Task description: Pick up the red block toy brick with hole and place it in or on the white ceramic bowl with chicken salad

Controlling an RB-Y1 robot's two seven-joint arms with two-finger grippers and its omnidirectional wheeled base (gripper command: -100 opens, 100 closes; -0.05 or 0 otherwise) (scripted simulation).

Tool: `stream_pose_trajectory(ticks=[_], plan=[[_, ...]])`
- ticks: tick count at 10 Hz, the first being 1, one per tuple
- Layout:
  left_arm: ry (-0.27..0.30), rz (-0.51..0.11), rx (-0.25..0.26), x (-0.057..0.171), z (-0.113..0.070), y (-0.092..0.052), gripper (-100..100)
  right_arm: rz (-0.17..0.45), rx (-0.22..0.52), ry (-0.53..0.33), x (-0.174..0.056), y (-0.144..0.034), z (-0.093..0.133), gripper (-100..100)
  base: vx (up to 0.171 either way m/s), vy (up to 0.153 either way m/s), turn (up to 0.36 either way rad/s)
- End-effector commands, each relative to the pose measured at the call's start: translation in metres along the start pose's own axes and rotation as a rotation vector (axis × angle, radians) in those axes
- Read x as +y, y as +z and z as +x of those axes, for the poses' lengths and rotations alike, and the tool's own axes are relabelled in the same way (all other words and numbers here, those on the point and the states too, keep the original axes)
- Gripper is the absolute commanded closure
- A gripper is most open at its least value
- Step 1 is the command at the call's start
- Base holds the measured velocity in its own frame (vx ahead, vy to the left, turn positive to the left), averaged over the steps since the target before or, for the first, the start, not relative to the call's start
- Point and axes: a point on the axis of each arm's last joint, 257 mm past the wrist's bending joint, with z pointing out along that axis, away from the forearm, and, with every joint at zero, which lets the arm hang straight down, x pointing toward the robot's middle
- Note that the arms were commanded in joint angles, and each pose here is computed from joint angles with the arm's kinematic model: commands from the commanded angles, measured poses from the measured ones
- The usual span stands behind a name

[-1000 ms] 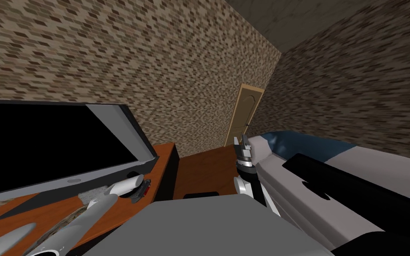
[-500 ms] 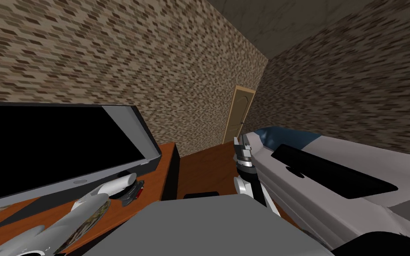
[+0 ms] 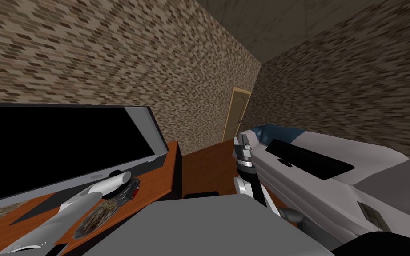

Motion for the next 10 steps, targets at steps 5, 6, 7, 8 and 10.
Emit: stream_pose_trajectory(ticks=[5,6,7,8,10], plan=[[-0.074,0.034,0.028,-0.017,-0.011,-0.019,100,0.000,0.000,0.000,0.000,0.000,0.000,0,-0.099,0.115,-0.118],[-0.074,0.034,0.028,-0.017,-0.011,-0.019,100,0.000,0.000,0.000,0.000,0.000,0.000,0,-0.025,0.016,-0.018],[-0.074,0.034,0.028,-0.017,-0.011,-0.019,100,0.000,0.000,0.000,0.000,0.000,0.000,0,0.008,-0.014,0.063],[-0.074,0.034,0.028,-0.017,-0.011,-0.019,100,0.000,0.000,0.000,0.000,0.000,0.000,0,0.007,-0.009,0.032],[-0.074,0.034,0.028,-0.017,-0.011,-0.019,100,0.000,0.000,0.000,0.000,0.000,0.000,0,-0.003,0.003,-0.008]])
